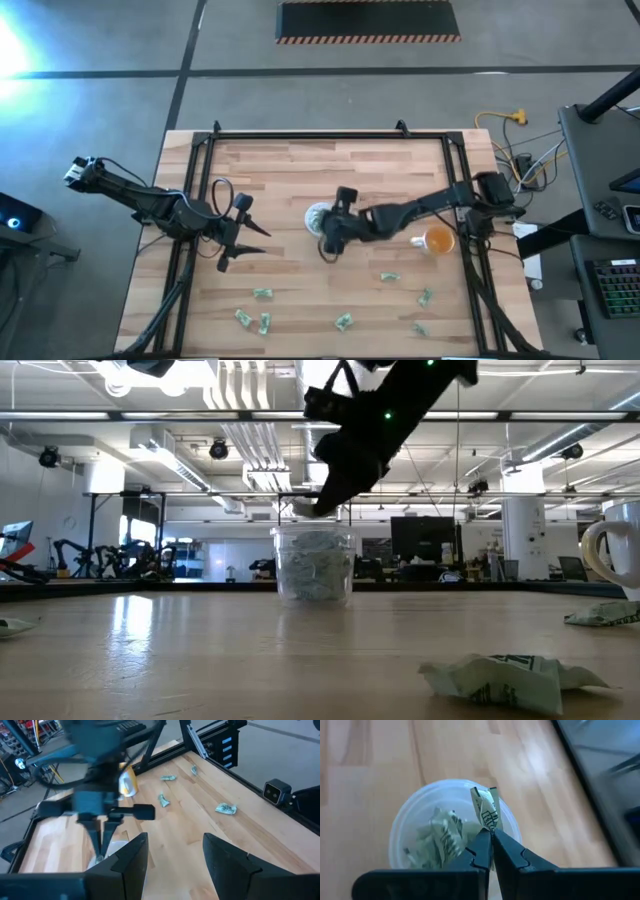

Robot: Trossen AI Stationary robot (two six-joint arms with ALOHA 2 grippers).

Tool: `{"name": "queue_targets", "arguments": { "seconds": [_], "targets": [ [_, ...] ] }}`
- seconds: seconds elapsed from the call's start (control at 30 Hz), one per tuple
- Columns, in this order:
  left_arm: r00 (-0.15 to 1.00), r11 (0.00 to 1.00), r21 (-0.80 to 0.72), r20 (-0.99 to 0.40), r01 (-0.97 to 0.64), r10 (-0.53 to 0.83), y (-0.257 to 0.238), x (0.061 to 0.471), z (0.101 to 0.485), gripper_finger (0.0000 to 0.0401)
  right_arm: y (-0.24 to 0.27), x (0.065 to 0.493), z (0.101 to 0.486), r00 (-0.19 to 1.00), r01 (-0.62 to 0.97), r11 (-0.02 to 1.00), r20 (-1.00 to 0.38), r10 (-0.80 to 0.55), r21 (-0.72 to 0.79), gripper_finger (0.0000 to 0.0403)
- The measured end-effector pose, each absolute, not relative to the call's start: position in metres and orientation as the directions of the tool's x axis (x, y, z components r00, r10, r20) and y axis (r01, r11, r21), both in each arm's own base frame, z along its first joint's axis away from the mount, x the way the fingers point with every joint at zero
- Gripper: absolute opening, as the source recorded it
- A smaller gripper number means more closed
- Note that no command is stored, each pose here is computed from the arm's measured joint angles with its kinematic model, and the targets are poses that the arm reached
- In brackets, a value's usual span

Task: Pick and place Stevia / Truvia into bins
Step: Put the light green stevia packet into the transparent container

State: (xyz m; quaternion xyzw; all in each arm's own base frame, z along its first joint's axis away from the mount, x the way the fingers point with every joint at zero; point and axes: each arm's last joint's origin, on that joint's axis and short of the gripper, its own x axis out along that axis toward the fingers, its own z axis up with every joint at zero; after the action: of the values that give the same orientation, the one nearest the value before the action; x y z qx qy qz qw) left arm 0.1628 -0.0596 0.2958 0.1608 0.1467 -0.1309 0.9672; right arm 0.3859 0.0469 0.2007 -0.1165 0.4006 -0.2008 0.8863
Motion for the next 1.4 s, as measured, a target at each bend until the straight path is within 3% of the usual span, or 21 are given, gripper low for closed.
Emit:
{"name": "queue_targets", "arguments": {
  "seconds": [0.17,0.33,0.6,0.83,1.0,1.4],
  "targets": [
    [0.919,0.913,0.273,-0.338,0.304,-0.205,-0.06,0.163,0.291,0.0173,0.024,0.388,0.197,0.595,0.241,0.936,-0.722,-0.352,-0.258,0.0009],
    [0.919,0.913,0.272,-0.338,0.304,-0.205,-0.06,0.163,0.291,0.0173,0.023,0.387,0.194,0.59,0.216,0.941,-0.733,-0.338,-0.26,0.0024],
    [0.914,0.924,0.239,-0.351,0.297,-0.203,-0.059,0.162,0.29,0.0173,0.03,0.386,0.193,0.595,0.171,0.947,-0.738,-0.318,-0.27,0.0109],
    [0.838,0.953,0.123,-0.516,0.278,-0.177,-0.058,0.157,0.273,0.0173,0.036,0.38,0.223,0.564,0.193,0.947,-0.76,-0.322,-0.258,0.0162],
    [0.793,0.964,0.059,-0.583,0.26,-0.178,-0.061,0.164,0.26,0.0173,0.064,0.371,0.242,0.608,0.155,0.943,-0.724,-0.325,-0.293,0.0163],
    [0.486,0.959,-0.146,-0.838,0.242,-0.25,-0.093,0.198,0.189,0.0173,0.146,0.323,0.256,0.596,0.012,0.97,-0.777,-0.204,-0.245,0.013]
  ]
}}
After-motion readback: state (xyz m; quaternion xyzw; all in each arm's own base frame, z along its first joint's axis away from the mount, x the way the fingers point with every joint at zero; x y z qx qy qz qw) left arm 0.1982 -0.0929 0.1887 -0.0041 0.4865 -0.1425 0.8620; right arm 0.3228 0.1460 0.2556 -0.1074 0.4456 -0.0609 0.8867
